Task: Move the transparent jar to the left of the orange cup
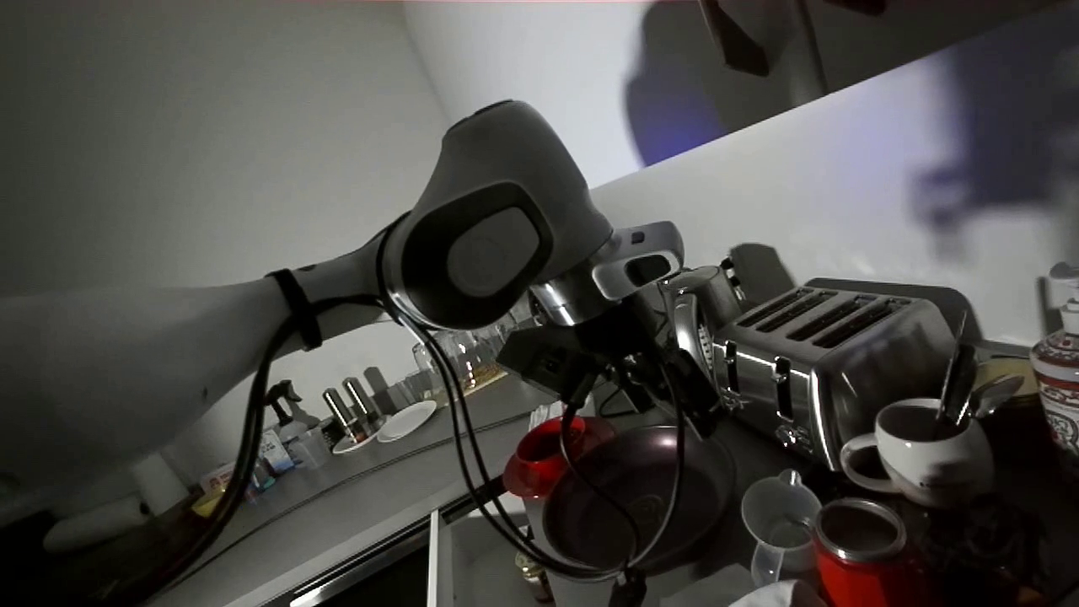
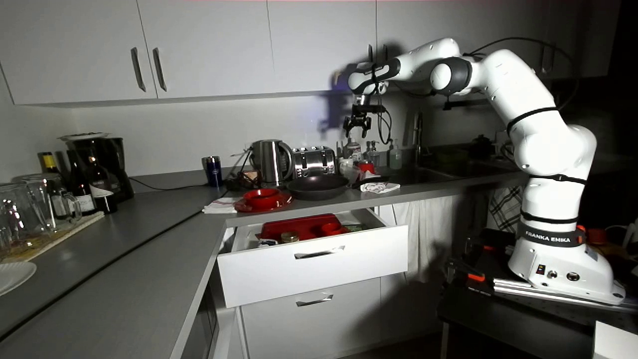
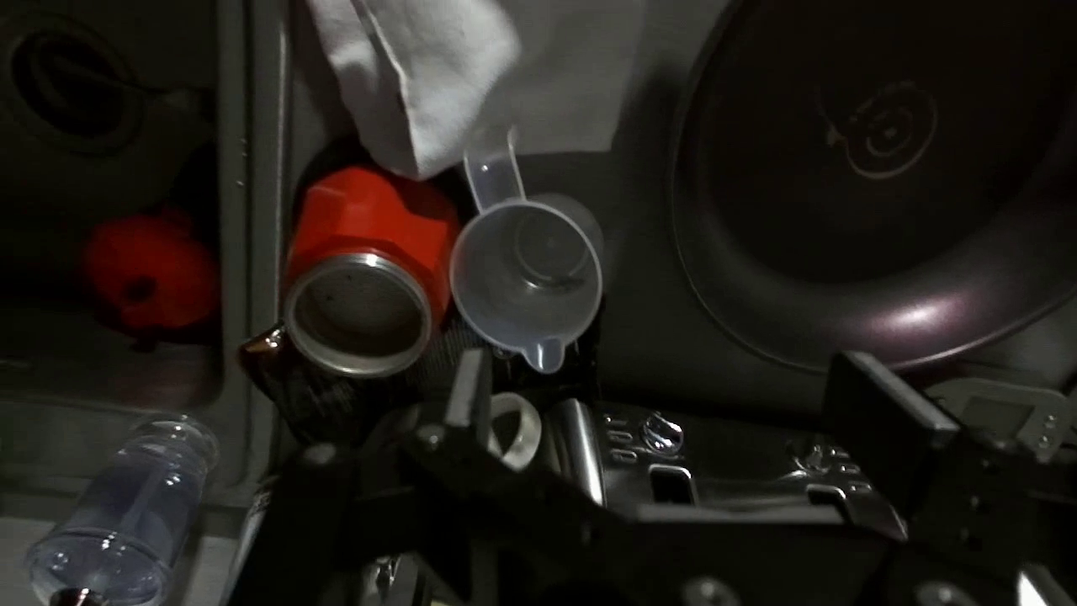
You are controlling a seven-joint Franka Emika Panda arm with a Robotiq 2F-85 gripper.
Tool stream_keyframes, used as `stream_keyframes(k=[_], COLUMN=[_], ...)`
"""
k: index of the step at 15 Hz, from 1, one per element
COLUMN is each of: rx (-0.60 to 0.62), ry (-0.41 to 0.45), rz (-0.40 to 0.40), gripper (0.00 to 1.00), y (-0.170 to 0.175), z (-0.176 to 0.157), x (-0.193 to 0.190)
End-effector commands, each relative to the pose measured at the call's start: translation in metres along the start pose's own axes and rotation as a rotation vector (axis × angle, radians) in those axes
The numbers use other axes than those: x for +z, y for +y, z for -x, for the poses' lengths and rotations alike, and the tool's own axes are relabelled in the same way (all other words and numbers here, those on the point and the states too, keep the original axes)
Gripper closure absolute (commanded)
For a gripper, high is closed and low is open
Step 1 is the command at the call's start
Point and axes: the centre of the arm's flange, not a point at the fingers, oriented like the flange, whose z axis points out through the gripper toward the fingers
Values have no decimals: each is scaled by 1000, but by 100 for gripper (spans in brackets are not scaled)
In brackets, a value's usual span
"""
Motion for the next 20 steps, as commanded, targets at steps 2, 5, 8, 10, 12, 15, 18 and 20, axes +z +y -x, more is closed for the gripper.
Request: stream_keyframes(k=[2,5,8,10,12,15,18,20], rx=[-102,-176,-262,-333,-407,-506,-567,-597], ry=[-65,-107,-153,-179,-197,-212,-212,-215], rz=[67,77,67,63,58,54,59,65], gripper=[0,0,0,0,0,0,0,0], y=[15,21,24,27,32,40,48,55], z=[88,111,138,158,178,211,246,271], x=[-6,0,8,14,19,26,33,38])
